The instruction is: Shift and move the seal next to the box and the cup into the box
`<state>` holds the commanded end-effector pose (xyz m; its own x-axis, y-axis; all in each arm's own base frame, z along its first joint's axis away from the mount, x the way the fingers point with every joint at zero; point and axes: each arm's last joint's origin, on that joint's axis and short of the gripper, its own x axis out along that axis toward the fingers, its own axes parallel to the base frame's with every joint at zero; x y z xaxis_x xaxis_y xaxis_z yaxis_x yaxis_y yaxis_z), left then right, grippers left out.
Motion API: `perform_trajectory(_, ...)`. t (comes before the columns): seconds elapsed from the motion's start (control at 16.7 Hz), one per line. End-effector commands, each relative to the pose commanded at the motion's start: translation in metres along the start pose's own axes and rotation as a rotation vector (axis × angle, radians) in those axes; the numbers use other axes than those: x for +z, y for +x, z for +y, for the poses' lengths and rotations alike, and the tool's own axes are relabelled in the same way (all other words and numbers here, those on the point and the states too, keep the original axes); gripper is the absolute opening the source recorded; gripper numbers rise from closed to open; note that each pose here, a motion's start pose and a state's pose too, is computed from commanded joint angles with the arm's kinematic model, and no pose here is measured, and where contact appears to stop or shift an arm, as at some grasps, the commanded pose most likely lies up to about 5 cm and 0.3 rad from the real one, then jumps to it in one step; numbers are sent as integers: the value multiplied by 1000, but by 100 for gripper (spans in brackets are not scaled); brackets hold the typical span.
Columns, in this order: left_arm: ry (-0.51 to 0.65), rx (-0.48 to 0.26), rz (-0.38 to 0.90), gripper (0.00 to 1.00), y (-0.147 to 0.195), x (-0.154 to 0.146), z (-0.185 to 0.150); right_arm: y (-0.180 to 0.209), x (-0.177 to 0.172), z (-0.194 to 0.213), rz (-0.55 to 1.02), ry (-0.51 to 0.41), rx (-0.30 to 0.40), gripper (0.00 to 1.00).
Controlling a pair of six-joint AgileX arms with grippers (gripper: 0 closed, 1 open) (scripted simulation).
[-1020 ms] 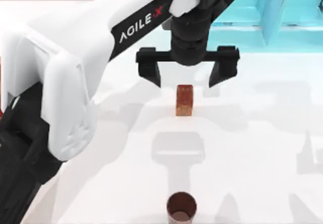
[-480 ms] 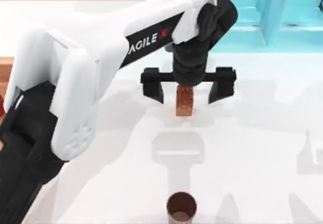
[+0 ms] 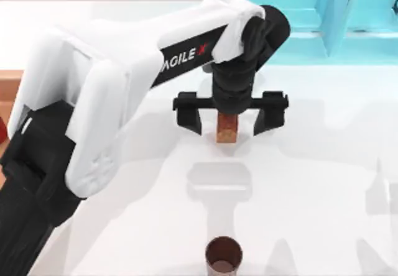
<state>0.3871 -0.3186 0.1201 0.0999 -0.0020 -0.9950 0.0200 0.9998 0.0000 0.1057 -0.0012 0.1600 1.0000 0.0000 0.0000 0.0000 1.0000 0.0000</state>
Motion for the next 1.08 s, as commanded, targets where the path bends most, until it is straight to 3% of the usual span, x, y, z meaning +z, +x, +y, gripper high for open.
perform_trajectory(0.66,0,0,0,2,0,0,0,0,0,0,0,0,0,100)
perform_trajectory(1.08,0,0,0,0,0,0,0,0,0,0,0,0,0,100)
